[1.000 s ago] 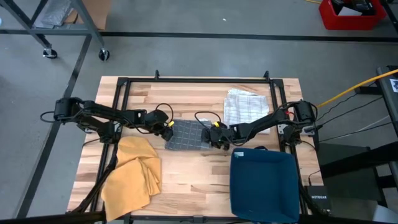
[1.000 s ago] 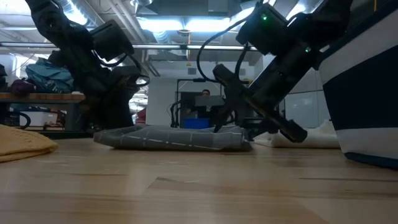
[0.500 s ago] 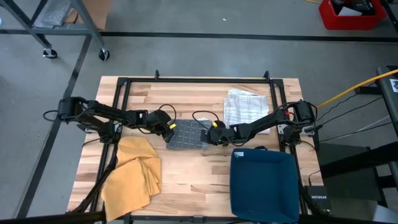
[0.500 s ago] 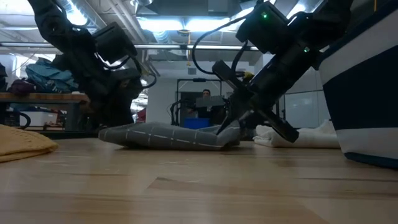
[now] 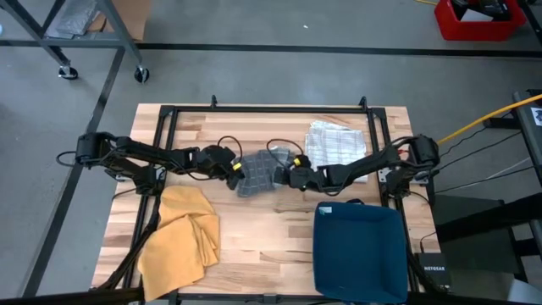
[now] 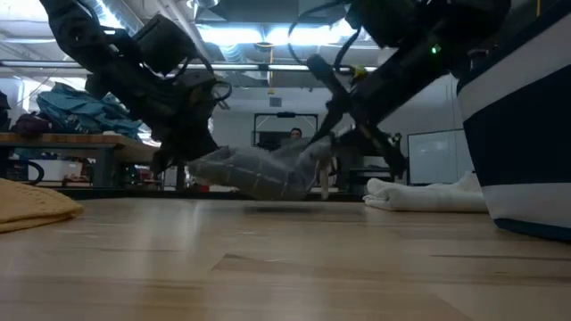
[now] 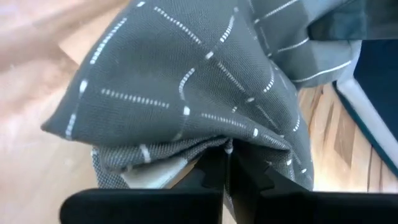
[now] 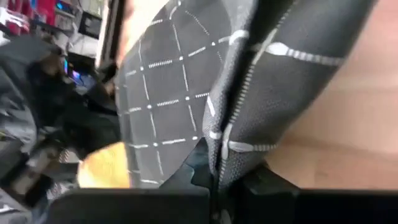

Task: Fold towel
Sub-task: Stack the gray towel on top of the white towel

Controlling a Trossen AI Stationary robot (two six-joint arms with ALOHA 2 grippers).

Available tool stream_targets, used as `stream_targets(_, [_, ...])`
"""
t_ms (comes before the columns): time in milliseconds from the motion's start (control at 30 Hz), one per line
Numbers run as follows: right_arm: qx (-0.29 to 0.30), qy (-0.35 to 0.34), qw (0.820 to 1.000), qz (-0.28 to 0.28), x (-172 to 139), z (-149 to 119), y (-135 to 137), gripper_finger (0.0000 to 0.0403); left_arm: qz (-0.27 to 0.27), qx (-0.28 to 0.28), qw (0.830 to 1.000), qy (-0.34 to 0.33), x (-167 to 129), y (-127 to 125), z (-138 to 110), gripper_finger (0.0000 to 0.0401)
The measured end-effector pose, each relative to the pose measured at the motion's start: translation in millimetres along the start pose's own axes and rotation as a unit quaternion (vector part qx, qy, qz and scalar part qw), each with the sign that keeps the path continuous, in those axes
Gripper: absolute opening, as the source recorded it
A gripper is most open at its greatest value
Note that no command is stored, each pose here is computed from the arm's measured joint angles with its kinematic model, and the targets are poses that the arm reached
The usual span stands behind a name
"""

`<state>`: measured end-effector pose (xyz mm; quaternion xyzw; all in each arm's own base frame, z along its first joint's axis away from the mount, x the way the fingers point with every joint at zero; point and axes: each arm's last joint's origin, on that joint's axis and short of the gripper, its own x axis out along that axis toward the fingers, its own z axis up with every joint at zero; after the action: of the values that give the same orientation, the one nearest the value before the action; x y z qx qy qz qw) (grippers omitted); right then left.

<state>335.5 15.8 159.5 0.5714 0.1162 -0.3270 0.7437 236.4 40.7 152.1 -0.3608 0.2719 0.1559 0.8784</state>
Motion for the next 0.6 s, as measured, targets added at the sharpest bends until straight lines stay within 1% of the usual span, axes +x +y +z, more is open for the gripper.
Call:
stream_targets(67, [0.004, -0.005, 1.000, -0.002, -4, 7, 3, 0.0028, -0.002, -0.002, 1.000, -0.021, 0, 0, 4, 0.0001])
stream_targets(133, [0.006, -0.010, 1.000, -0.007, -8, 13, 4, 0.0033, -0.015, -0.004, 0.999, -0.048, -1, -2, 10, 0.0001])
stream_targets(233, [0.008, -0.019, 1.000, -0.009, -11, 20, 6, 0.0026, -0.041, -0.005, 0.995, -0.089, -2, -6, 20, 0.0001])
stream_targets(333, [-0.007, -0.026, 1.000, -0.004, -15, 28, 10, 0.0015, -0.043, -0.005, 0.994, -0.103, -3, -9, 30, 0.0001])
stream_targets(433, [-0.015, -0.034, 0.999, -0.006, -24, 36, 13, 0.0015, -0.045, -0.008, 0.992, -0.115, -3, -11, 39, 0.0000])
stream_targets(600, [-0.027, -0.033, 0.998, -0.044, -41, 47, 10, 0.0025, -0.046, 0.002, 0.991, -0.129, 3, -18, 55, 0.0000])
